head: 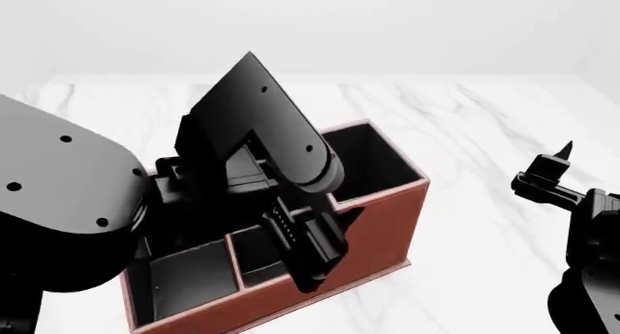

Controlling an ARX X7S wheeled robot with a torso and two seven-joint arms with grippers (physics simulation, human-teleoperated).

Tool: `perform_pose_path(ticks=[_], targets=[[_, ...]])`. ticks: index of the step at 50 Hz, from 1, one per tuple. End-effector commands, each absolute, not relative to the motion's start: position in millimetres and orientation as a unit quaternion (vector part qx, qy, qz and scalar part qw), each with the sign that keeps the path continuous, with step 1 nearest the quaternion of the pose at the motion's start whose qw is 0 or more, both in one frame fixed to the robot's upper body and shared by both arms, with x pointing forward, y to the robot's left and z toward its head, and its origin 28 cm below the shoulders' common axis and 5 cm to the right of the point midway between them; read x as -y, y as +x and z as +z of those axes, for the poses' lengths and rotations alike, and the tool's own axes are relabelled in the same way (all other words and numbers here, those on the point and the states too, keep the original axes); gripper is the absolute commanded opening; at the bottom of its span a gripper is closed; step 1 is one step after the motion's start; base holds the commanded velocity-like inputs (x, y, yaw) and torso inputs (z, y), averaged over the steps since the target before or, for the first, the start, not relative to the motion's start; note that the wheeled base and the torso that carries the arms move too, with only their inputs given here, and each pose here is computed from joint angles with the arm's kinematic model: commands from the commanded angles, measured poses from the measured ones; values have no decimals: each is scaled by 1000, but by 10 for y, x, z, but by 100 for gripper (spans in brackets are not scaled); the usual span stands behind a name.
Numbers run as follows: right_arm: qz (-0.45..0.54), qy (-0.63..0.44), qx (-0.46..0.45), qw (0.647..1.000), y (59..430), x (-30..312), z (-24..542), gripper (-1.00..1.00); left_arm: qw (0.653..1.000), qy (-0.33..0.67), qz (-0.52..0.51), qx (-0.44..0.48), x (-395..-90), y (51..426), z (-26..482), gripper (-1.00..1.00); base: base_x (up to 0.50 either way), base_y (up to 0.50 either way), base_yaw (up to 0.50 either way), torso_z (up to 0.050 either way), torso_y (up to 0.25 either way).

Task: Pick up the book and place it in the left compartment of the caddy.

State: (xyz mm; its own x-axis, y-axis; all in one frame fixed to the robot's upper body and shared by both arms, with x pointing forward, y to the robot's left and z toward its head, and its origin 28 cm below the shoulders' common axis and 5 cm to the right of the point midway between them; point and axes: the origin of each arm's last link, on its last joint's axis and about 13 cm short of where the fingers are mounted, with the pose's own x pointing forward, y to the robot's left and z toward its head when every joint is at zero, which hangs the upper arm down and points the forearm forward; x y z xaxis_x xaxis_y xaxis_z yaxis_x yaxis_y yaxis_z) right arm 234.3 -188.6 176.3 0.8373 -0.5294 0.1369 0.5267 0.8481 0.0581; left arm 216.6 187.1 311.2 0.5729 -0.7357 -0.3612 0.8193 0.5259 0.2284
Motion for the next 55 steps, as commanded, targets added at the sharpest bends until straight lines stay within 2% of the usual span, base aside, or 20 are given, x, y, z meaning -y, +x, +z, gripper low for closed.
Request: perform_pose_path(ticks=[1, 12, 22, 55], targets=[[-275, 9, 75, 958, 2350, 1883, 1779, 100, 821, 215, -506, -151, -1754, 2216, 3225, 100, 0, 0, 0, 0, 0], [-274, 9, 75, 959, 2361, 1881, 1783, 100, 767, 242, -554, -216, -1563, 2256, 3114, 100, 0, 0, 0, 0, 0], [-277, 10, 72, 958, 2364, 1896, 1757, 100, 732, 256, -587, -233, -1420, 2268, 3102, 100, 0, 0, 0, 0, 0], [-273, 10, 70, 959, 2378, 1884, 1741, 100, 673, 268, -637, -263, -1142, 2293, 2857, 100, 0, 0, 0, 0, 0]])
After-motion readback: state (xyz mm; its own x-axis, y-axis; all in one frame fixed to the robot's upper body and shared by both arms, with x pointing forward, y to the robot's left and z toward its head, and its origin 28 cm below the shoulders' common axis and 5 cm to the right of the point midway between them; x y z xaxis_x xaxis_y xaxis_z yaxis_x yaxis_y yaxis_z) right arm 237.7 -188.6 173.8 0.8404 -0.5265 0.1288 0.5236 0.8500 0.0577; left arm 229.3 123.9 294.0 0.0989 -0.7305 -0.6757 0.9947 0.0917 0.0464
